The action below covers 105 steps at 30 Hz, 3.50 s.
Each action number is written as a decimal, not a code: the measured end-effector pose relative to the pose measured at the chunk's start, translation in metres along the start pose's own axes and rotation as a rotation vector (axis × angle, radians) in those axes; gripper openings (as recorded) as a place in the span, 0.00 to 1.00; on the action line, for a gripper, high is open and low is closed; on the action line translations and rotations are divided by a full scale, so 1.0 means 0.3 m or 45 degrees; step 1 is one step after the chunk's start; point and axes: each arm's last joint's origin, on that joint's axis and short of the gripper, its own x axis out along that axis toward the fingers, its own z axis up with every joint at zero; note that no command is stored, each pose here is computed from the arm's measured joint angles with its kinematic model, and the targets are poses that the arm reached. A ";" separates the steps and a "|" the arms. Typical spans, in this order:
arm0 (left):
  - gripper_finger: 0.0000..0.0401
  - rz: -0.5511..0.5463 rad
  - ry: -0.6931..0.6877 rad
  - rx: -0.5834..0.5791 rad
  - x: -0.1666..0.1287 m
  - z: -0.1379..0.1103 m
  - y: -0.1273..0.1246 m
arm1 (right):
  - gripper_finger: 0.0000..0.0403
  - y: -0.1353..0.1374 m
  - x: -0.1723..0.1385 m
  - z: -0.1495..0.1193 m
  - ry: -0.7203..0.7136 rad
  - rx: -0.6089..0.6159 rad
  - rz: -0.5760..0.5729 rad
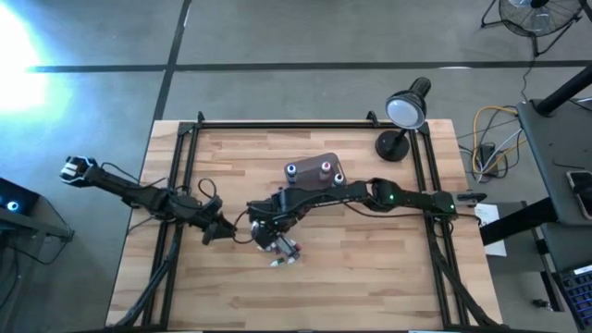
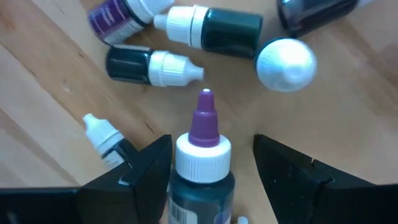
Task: Pick & Place food coloring
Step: Put the big purple food coloring bottle into the black transparent bin
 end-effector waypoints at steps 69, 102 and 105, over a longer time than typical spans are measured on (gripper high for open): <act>0.38 -0.010 -0.011 -0.026 0.008 0.003 -0.003 | 0.27 -0.017 -0.024 -0.730 -1.413 0.291 -0.618; 0.38 -0.021 -0.014 -0.012 0.007 0.004 -0.005 | 0.56 0.036 -0.075 -0.819 -1.079 0.463 -0.585; 0.38 -0.020 -0.014 -0.012 0.008 0.004 -0.005 | 0.56 0.039 -0.096 -0.781 -0.876 0.522 -0.607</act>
